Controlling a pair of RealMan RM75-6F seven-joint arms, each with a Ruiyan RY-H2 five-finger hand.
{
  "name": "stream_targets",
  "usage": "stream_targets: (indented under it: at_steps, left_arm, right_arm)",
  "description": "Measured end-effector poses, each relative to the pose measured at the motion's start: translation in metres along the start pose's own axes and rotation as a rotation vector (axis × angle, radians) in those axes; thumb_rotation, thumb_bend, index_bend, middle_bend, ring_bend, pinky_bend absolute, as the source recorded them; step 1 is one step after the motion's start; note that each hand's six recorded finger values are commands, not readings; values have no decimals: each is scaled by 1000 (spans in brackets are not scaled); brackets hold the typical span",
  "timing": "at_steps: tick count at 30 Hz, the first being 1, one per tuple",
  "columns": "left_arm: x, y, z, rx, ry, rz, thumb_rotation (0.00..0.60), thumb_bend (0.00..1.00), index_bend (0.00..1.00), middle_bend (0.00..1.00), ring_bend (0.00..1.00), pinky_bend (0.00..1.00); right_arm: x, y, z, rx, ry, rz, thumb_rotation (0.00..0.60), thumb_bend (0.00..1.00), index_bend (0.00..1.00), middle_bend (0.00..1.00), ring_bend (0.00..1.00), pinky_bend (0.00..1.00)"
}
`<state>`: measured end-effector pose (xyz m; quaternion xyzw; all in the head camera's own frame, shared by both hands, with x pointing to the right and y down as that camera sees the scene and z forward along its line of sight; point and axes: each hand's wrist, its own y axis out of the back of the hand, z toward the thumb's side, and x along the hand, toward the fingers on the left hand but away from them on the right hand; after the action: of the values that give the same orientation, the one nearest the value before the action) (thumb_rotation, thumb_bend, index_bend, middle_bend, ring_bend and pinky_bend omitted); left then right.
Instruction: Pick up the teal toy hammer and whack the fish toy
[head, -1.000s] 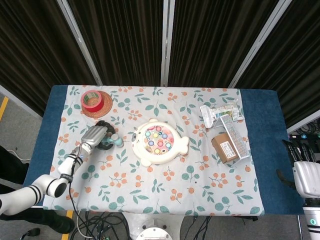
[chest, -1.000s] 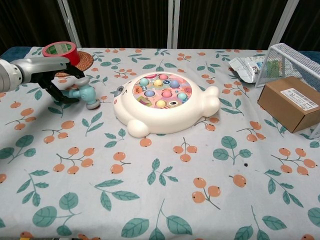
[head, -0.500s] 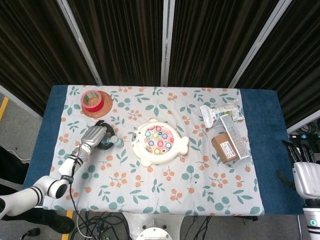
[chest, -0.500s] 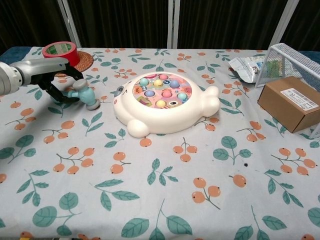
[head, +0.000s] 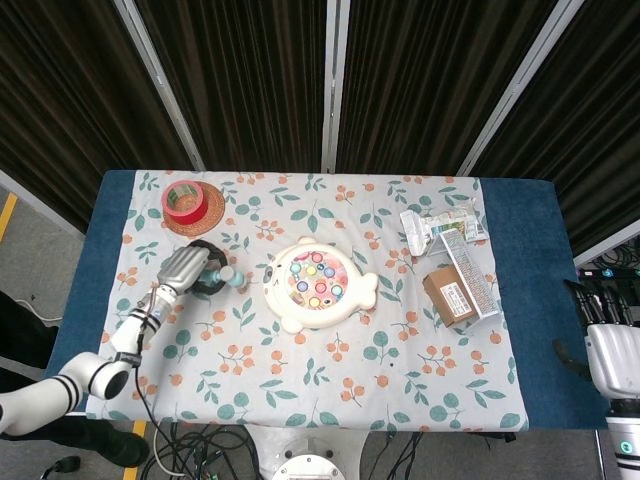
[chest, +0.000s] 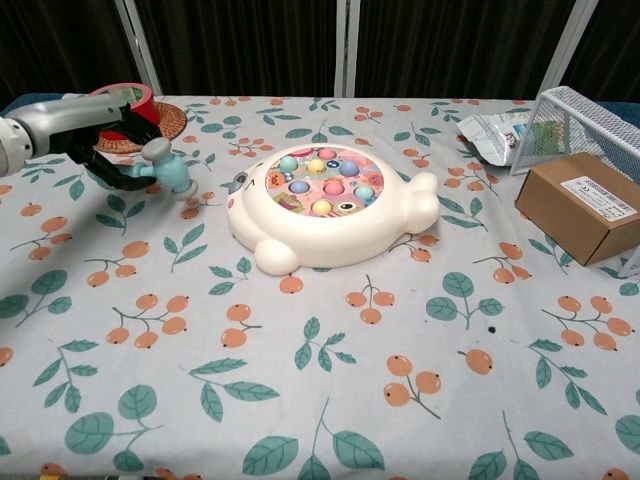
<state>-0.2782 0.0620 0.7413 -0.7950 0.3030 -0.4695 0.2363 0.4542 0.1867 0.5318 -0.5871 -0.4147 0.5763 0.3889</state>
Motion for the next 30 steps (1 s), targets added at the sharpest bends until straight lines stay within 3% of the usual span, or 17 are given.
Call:
stream_targets:
  at_steps: [7,12,20,30]
  left_arm:
    - [-1,25,14,24,-63,11,600,480,622,514,355,392]
    - [5,31,26,39,-100,-3,600,483,636,588,441,437]
    - [14,38,50,87,-161,-25,600,485,639,601,455,449]
    - [37,43,87,64,-213,-43,600,496,643,600,455,438]
  right_arm:
    - [4,1,1,5,7,-1,600,208,40,126,0,0]
    - [6,2,-1,5,2,-3,600,207,40,125,0,0]
    - [9,2,-3,5,-3,-8,600,207,41,126,0,0]
    - [11,1,-6,5,-8,-3,600,208,40,126,0,0]
